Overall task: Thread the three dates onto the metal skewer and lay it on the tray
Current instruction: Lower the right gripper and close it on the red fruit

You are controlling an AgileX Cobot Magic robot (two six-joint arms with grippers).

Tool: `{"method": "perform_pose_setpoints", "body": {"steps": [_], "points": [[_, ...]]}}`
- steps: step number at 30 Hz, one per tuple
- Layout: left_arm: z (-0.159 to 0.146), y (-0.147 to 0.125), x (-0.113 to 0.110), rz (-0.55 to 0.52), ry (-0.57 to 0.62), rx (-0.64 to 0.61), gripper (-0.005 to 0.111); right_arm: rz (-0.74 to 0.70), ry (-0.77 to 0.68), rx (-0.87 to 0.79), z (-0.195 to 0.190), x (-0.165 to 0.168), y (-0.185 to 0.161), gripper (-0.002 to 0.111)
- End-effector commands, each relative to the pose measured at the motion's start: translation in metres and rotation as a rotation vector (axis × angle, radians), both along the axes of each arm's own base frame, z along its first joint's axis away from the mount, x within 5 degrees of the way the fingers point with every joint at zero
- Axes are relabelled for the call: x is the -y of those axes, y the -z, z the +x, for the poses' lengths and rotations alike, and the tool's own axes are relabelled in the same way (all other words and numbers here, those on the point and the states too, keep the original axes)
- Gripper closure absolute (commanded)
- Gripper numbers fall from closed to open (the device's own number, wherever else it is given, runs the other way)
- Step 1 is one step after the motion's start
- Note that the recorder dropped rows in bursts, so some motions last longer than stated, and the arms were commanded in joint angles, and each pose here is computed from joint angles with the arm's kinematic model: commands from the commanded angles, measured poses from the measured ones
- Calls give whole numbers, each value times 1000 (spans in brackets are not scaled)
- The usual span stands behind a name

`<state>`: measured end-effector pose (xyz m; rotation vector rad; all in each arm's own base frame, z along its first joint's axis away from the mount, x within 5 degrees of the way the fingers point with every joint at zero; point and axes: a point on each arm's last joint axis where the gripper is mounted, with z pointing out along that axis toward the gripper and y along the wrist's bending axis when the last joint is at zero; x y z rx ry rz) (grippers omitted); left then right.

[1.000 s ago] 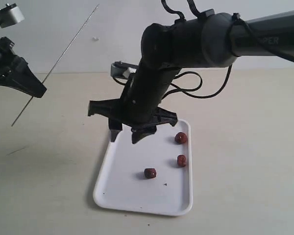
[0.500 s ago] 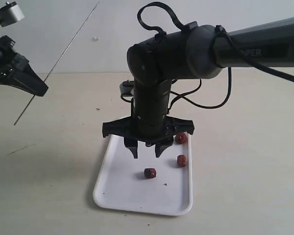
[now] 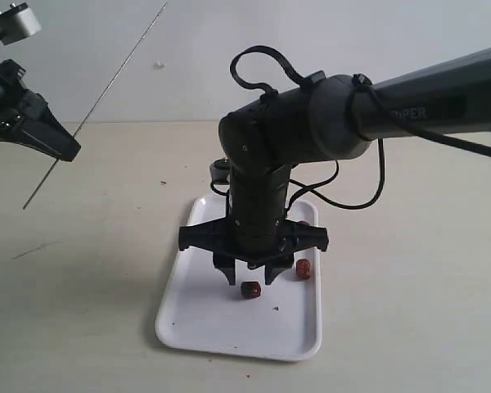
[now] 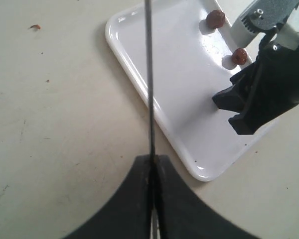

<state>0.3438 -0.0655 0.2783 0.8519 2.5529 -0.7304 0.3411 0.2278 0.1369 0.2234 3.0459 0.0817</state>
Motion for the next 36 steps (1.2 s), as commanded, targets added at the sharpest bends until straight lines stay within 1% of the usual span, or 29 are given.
{"method": "perform_pose_setpoints", "body": {"steps": [1,25,32,36], "points": [[-1,-2,1,-16,2,1,107,3,-2,20,0,0,2,61],[-1,-2,1,-15,3,4,107,-28,-21,-40,-2,1,23,61],[-1,-2,1,-15,3,4,107,-23,-21,-40,-2,0,24,68],[-1,-2,1,-15,3,4,107,-23,-23,-40,-2,0,24,69]]}}
